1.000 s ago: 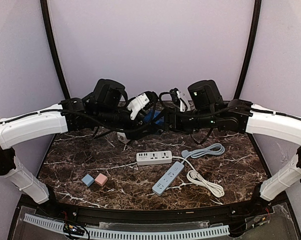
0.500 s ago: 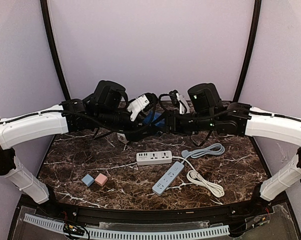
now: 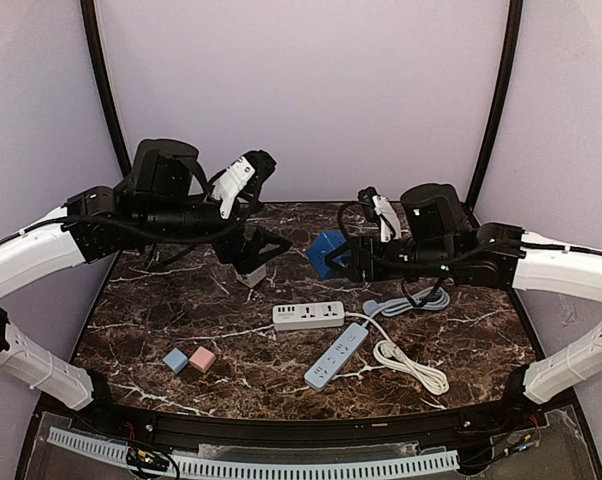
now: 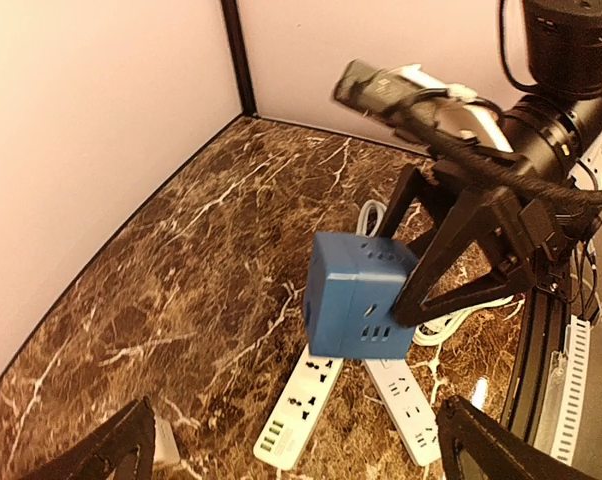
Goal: Insert the plug
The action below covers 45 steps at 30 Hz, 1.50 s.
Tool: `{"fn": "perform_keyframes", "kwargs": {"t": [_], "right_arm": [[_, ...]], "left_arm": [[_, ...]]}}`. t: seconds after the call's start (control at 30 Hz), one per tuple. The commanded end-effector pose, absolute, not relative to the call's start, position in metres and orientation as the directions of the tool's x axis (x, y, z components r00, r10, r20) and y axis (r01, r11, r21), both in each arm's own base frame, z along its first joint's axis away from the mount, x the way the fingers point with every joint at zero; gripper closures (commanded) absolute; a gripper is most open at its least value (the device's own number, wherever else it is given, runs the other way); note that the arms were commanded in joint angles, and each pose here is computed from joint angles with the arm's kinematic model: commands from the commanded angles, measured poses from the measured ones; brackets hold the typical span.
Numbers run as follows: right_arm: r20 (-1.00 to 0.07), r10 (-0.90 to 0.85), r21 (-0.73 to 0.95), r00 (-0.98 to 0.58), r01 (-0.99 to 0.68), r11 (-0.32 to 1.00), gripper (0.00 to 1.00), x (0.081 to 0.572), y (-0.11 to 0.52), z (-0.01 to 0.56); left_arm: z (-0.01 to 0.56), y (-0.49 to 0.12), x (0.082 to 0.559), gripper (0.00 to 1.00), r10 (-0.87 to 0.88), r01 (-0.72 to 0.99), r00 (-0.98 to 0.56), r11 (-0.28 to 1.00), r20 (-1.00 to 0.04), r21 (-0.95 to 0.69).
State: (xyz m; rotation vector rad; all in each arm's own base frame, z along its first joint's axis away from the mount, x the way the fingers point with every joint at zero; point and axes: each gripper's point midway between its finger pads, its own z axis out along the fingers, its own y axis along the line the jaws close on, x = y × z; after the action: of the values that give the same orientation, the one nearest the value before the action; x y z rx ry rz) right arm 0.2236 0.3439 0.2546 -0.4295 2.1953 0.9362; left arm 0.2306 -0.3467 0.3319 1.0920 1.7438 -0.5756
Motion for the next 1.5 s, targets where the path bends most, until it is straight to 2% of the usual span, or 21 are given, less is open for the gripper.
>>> {"fn": "perform_keyframes", "kwargs": {"t": [0.0, 0.13, 0.23, 0.4, 0.47, 0.53, 0.67, 1.0, 1.3, 1.47], "right_arm": [[-0.842, 0.04, 0.431, -0.537, -0.627, 0.649, 0.8, 0.23, 0.338, 0.295], [-0.909, 0.046, 0.339, -0.415, -0.67, 0.661, 0.81, 0.234, 0.329, 0.307], [-0.949, 0.028, 0.252, -0.315, -0.7, 0.668, 0.82, 0.237, 0.325, 0.312], [-0.987, -0.005, 0.117, -0.159, -0.748, 0.654, 0.83, 0.235, 0.323, 0.321], [-0.996, -0.011, 0.062, -0.089, -0.77, 0.636, 0.86, 0.23, 0.323, 0.326], [-1.0, -0.02, -0.003, -0.012, -0.793, 0.61, 0.9, 0.224, 0.323, 0.331], [-0.994, -0.024, -0.1, 0.106, -0.807, 0.582, 0.91, 0.216, 0.32, 0.342], [-0.968, -0.1, -0.247, 0.229, -0.817, 0.52, 0.94, 0.208, 0.328, 0.346], [-0.958, -0.11, -0.285, 0.264, -0.844, 0.455, 0.94, 0.199, 0.338, 0.348], [-0.958, -0.116, -0.287, 0.263, -0.855, 0.432, 0.96, 0.197, 0.342, 0.344]], "left_arm": [[0.34, -0.307, 0.239, 0.01, 0.381, 0.744, -0.322, 0.668, -0.866, 0.018], [0.354, -0.289, 0.251, 0.01, 0.368, 0.658, -0.456, 0.753, -0.811, -0.028], [0.345, -0.288, 0.253, 0.01, 0.339, 0.623, -0.588, 0.769, -0.735, -0.144], [0.357, -0.31, 0.241, 0.01, 0.274, 0.613, -0.713, 0.69, -0.645, -0.385], [0.363, -0.32, 0.234, 0.01, 0.26, 0.61, -0.741, 0.646, -0.619, -0.458], [0.369, -0.327, 0.228, 0.02, 0.244, 0.601, -0.764, 0.607, -0.598, -0.52], [0.378, -0.343, 0.218, 0.03, 0.235, 0.585, -0.798, 0.521, -0.554, -0.621], [0.381, -0.366, 0.215, 0.1, 0.224, 0.519, -0.854, 0.444, -0.47, -0.73], [0.375, -0.372, 0.22, 0.1, 0.228, 0.533, -0.845, 0.443, -0.484, -0.721], [0.375, -0.382, 0.223, 0.05, 0.234, 0.546, -0.836, 0.425, -0.496, -0.722]]}}
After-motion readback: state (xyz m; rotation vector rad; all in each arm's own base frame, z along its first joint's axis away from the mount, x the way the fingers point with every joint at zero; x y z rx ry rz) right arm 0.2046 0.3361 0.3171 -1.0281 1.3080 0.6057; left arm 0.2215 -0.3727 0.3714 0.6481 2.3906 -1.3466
